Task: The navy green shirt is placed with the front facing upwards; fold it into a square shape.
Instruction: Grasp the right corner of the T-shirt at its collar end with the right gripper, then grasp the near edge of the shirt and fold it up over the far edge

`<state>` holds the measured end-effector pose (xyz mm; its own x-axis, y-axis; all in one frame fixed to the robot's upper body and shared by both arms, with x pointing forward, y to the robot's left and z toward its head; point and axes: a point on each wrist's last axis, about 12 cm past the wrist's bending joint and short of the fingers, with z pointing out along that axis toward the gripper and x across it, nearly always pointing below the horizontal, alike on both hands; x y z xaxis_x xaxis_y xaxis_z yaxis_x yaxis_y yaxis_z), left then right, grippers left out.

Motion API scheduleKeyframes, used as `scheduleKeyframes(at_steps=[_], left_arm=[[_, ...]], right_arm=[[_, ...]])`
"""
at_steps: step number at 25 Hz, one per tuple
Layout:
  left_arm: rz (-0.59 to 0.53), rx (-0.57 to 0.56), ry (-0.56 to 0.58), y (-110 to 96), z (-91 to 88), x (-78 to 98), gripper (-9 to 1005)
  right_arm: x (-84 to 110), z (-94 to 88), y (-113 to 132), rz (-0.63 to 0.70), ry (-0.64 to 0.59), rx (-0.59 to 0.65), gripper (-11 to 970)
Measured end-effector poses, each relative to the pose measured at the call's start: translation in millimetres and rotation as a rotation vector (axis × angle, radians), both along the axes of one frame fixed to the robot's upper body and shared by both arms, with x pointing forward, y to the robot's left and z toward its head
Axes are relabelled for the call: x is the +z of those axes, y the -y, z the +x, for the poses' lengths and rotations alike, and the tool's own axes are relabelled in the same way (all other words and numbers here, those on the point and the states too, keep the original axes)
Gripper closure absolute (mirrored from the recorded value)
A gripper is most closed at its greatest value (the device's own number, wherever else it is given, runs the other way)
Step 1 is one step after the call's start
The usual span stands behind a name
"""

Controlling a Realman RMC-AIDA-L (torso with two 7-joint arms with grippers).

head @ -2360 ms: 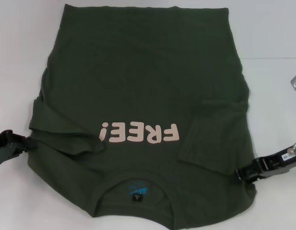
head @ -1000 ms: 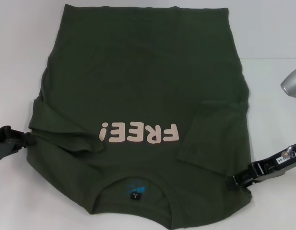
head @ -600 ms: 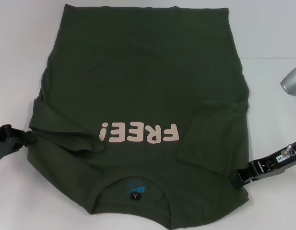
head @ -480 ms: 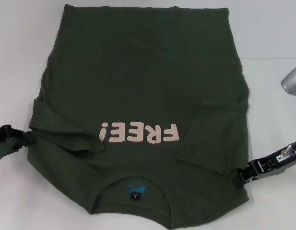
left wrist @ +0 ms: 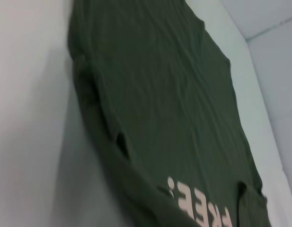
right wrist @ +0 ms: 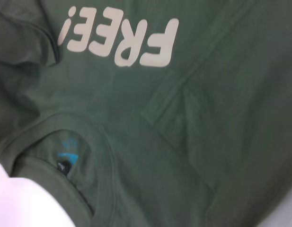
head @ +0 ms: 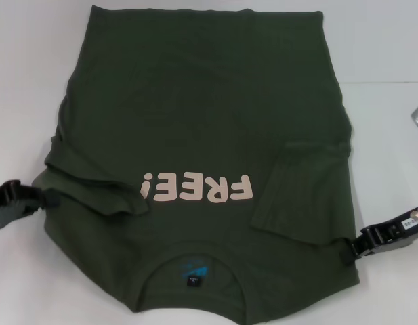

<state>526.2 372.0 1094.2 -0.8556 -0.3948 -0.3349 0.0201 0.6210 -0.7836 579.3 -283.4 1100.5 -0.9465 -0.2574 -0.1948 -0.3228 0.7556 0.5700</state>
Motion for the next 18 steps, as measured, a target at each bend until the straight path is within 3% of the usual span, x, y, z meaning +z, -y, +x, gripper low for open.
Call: scheduleKeyframes(at_steps=[14,18], left_arm=[[0.042,-0.195,-0.085,-18.1,-53.9,9.3,962],[0.047,-0.232,-0.099,-12.7,-51.4,7.4,962]], right_arm=[[5.0,-31.9,33.4,0.062,-0.092,0.041,937],[7.2,-29.3,38.1,0.082,-0.064,0.003,937]])
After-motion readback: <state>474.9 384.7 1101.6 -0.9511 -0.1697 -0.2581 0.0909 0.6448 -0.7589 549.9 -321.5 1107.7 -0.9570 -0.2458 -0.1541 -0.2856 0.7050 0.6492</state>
